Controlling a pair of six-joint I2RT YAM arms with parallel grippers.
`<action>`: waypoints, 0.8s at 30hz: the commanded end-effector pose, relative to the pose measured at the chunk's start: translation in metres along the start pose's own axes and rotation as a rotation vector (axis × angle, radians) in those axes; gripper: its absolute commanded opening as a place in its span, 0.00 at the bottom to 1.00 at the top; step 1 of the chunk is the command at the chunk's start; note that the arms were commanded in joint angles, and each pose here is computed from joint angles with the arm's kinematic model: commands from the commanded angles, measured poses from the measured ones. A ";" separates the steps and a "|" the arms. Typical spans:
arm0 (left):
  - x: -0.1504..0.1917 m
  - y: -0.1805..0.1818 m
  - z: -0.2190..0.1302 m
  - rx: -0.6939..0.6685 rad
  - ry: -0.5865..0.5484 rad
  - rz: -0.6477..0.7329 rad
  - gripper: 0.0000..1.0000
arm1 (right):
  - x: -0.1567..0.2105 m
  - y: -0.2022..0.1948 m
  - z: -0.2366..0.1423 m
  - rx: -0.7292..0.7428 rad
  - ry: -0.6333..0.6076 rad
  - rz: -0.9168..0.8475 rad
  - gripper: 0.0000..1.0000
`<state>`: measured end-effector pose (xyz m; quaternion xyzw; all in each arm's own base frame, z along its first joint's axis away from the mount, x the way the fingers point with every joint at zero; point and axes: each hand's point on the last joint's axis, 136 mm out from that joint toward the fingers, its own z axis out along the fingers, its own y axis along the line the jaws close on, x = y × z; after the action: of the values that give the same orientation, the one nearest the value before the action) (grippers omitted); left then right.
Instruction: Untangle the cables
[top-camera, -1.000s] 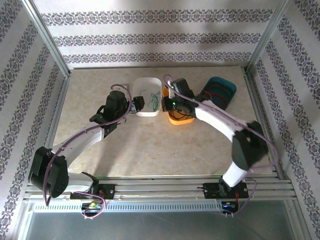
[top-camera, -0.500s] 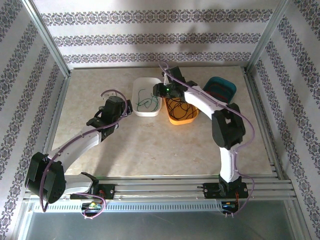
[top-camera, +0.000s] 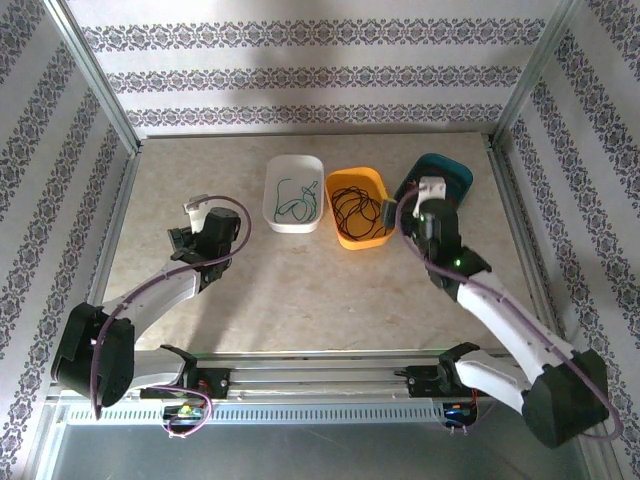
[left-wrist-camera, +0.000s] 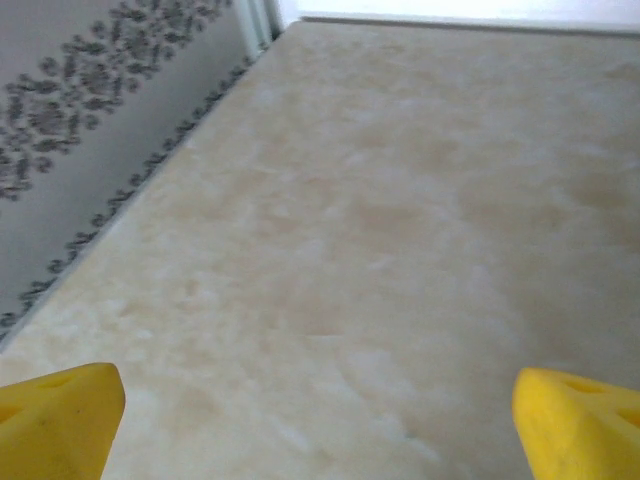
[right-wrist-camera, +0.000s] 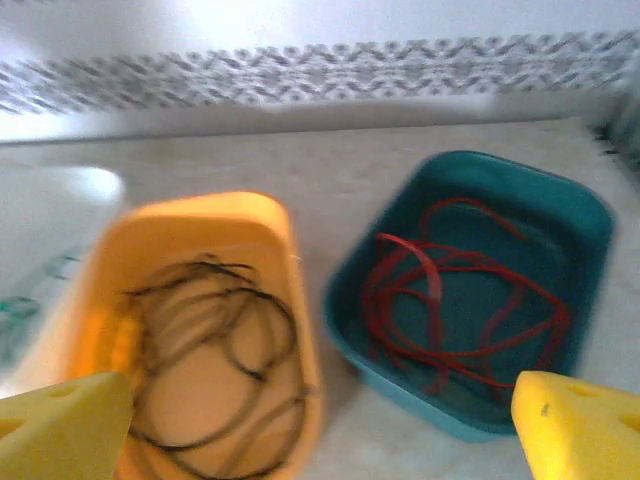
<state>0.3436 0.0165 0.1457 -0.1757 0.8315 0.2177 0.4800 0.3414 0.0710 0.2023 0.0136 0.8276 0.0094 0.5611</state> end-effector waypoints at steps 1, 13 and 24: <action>-0.018 0.019 0.007 -0.112 -0.081 0.040 0.99 | 0.002 -0.044 0.006 0.202 -0.128 -0.126 0.98; 0.004 -0.011 0.050 0.035 -0.127 0.047 0.99 | 0.056 -0.067 0.063 0.184 -0.183 -0.107 0.98; 0.010 -0.005 0.054 0.161 -0.189 0.009 0.99 | 0.074 -0.073 0.082 0.007 -0.078 0.002 0.98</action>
<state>0.3754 0.0415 0.0975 -0.1194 0.8239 0.1942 0.5189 0.3836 -0.0079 0.0886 0.0239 0.8143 -0.0285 0.5792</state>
